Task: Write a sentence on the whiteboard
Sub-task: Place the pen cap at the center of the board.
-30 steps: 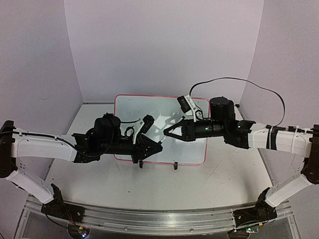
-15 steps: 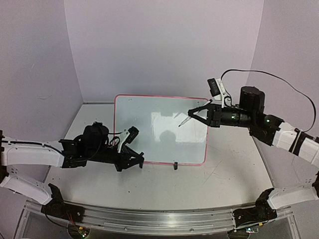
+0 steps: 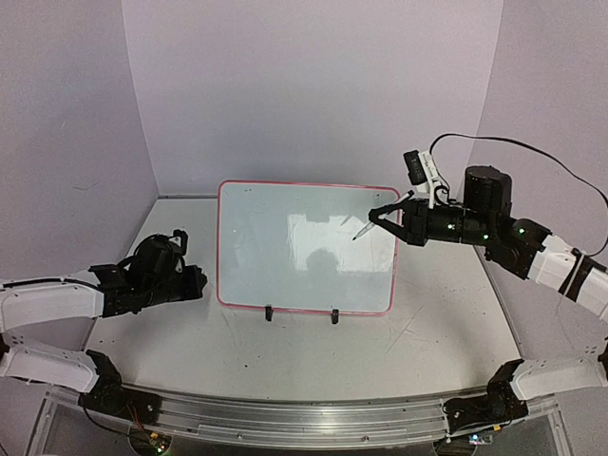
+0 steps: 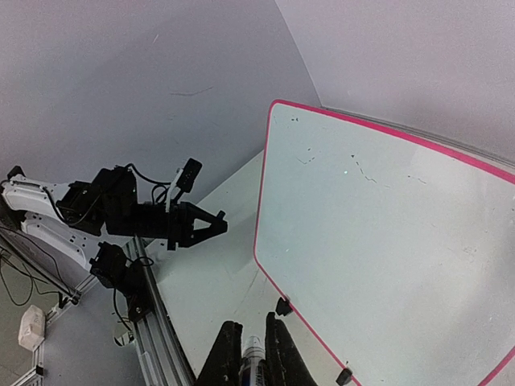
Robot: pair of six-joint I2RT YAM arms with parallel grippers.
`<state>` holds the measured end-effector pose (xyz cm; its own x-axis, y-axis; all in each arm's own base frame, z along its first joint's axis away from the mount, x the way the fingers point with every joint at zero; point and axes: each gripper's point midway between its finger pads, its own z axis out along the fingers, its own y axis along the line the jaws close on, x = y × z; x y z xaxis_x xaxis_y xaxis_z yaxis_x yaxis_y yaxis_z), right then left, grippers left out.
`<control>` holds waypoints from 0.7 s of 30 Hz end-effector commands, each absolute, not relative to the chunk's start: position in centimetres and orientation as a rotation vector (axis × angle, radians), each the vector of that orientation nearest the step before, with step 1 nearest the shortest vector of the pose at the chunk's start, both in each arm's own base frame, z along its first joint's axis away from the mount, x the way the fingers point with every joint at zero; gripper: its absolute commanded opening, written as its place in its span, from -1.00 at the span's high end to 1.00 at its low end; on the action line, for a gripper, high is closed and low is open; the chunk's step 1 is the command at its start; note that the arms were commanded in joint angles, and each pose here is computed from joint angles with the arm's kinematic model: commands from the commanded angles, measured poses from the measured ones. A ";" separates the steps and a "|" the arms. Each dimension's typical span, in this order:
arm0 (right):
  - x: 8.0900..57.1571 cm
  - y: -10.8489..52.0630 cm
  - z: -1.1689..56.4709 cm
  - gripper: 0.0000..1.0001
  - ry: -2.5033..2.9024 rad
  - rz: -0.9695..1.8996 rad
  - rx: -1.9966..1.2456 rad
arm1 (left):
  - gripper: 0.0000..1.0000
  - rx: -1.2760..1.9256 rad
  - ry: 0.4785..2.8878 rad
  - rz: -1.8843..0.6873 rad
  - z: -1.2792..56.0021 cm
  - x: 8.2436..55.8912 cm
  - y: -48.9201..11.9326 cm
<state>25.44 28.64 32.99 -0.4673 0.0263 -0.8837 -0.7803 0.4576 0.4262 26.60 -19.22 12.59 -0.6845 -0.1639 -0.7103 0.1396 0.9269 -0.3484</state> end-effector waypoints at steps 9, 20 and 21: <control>25.5 28.5 32.4 1.00 1.776 1.070 -0.686 | 1.00 -0.371 2.573 -0.380 4.4 29.7 -12.5; 25.3 28.4 32.3 1.00 1.758 1.089 -0.677 | 0.94 -0.352 2.643 -0.052 1.0 31.0 -9.2; 25.3 28.5 32.3 1.00 1.757 1.090 -0.678 | 0.92 -0.349 2.645 -0.042 0.9 31.0 -9.1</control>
<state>25.39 28.60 30.61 -0.4706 -0.0244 -0.8820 -0.7835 0.4713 0.4050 30.55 -10.44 1.02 -0.8578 -0.2926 -0.4225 -0.2384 0.9548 -0.1773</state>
